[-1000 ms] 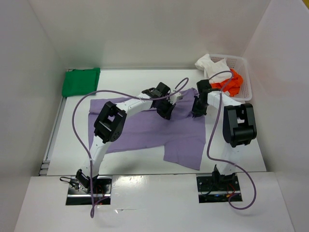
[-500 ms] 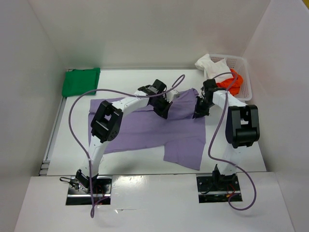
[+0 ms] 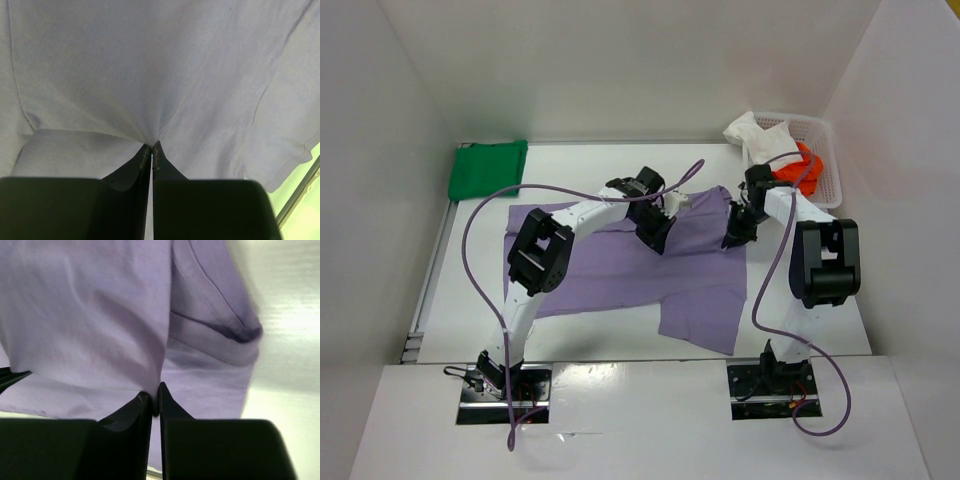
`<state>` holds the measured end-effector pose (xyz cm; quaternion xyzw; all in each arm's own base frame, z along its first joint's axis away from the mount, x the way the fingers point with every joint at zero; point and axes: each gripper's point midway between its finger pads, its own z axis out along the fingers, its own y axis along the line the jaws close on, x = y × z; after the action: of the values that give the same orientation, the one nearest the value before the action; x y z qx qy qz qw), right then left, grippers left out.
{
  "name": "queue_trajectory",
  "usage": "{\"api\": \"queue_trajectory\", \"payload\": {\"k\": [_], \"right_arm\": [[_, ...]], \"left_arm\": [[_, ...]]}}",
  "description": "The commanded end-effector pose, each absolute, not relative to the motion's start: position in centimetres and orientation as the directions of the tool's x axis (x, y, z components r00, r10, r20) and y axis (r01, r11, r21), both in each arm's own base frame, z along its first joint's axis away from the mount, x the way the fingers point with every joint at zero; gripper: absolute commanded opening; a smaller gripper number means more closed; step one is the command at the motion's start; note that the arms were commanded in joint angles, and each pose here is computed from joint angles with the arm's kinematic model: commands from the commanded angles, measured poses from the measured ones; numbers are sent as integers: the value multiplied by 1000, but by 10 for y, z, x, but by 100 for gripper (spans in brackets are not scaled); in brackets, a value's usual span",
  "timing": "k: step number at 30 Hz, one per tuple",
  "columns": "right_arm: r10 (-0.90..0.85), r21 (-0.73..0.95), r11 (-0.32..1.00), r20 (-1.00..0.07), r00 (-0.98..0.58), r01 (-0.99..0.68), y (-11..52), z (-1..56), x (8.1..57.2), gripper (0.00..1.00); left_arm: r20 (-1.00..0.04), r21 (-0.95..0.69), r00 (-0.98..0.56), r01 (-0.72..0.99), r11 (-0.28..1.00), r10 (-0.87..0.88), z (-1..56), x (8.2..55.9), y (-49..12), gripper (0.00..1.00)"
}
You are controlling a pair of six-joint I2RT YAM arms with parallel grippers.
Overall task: Fold and stack the t-shirts
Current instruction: Fold the flattened tshirt in 1/3 of the way
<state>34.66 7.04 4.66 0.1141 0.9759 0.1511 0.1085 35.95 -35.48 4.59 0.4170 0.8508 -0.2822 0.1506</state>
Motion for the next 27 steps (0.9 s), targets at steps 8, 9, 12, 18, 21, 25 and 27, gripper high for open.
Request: {"api": "queue_trajectory", "payload": {"k": [8, 9, 12, 18, 21, 25, 27], "right_arm": [[308, 193, 938, -88, -947, 287, 50, 54, 300, 32], [308, 179, 941, -93, -947, 289, 47, 53, 301, 33], [318, 162, 940, -109, -942, 299, 44, 58, 299, 33], [327, 167, 939, -159, -931, 302, 42, 75, 298, 32], [300, 122, 952, -219, -928, 279, 44, 85, 302, 30], [166, 68, 986, -415, -894, 151, 79, 125, 334, 34], [102, 22, 994, -501, -859, 106, 105, 148, 358, 40]], "left_arm": [[-509, -348, -590, 807, 477, 627, 72, 356, -353, 33], [-501, -352, -594, 804, 479, 630, 72, 355, -352, 41], [-480, -341, -602, 798, 496, 638, 67, 354, -347, 49], [-528, -269, -561, 822, 501, 637, 99, 359, -340, 64], [-550, -249, -541, 833, 494, 636, 123, 359, -331, 68], [-584, -133, -538, 803, 581, 608, 155, 380, -289, 68], [-613, -58, -538, 761, 646, 579, 171, 390, -259, 70]]}}
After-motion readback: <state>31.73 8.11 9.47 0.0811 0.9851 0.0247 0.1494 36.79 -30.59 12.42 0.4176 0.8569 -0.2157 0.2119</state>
